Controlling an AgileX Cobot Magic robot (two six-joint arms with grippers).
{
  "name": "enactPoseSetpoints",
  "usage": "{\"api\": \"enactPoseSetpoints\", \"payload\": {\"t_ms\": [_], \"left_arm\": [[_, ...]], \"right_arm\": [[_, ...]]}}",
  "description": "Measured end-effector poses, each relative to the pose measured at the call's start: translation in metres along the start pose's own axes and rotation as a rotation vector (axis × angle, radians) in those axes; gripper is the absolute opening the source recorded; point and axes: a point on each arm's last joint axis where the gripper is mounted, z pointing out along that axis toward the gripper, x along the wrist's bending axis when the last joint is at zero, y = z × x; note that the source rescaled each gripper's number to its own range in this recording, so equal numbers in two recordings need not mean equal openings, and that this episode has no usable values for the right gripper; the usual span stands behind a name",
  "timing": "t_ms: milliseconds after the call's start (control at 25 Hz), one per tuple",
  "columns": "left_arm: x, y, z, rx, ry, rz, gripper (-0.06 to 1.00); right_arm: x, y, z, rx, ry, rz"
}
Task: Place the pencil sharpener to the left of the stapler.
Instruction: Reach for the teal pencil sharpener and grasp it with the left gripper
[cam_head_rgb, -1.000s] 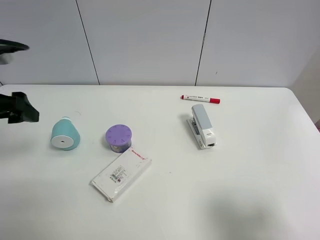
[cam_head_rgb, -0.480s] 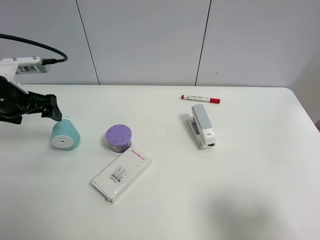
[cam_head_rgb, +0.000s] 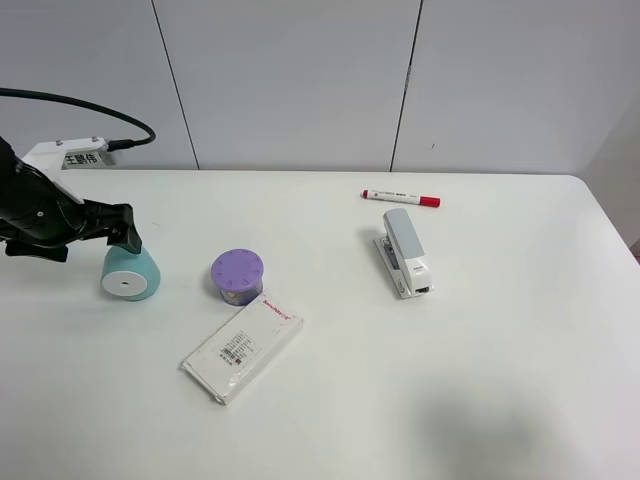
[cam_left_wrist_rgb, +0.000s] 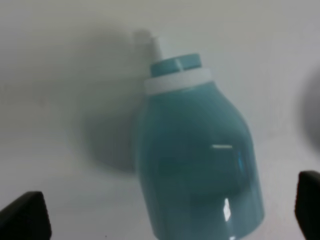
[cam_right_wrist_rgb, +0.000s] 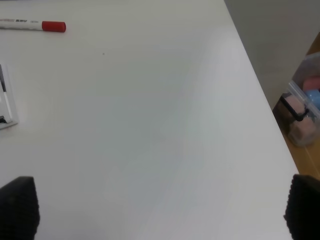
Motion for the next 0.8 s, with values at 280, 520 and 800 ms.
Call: {"api": "enactPoseSetpoints", "payload": {"t_ms": [280, 520, 800], "left_arm": [[0.002, 0.003, 0.015, -0.012, 0.005, -0.008, 1.00], [0.001, 0.009, 0.026, 0.003, -0.007, -0.027, 1.00], [0.000, 0.019, 0.033, 0.007, -0.010, -0.025, 1.00]], "right_arm": [[0.000, 0.000, 0.000, 0.000, 0.000, 0.000], [0.000, 0.000, 0.000, 0.000, 0.000, 0.000], [0.000, 0.000, 0.000, 0.000, 0.000, 0.000]]}}
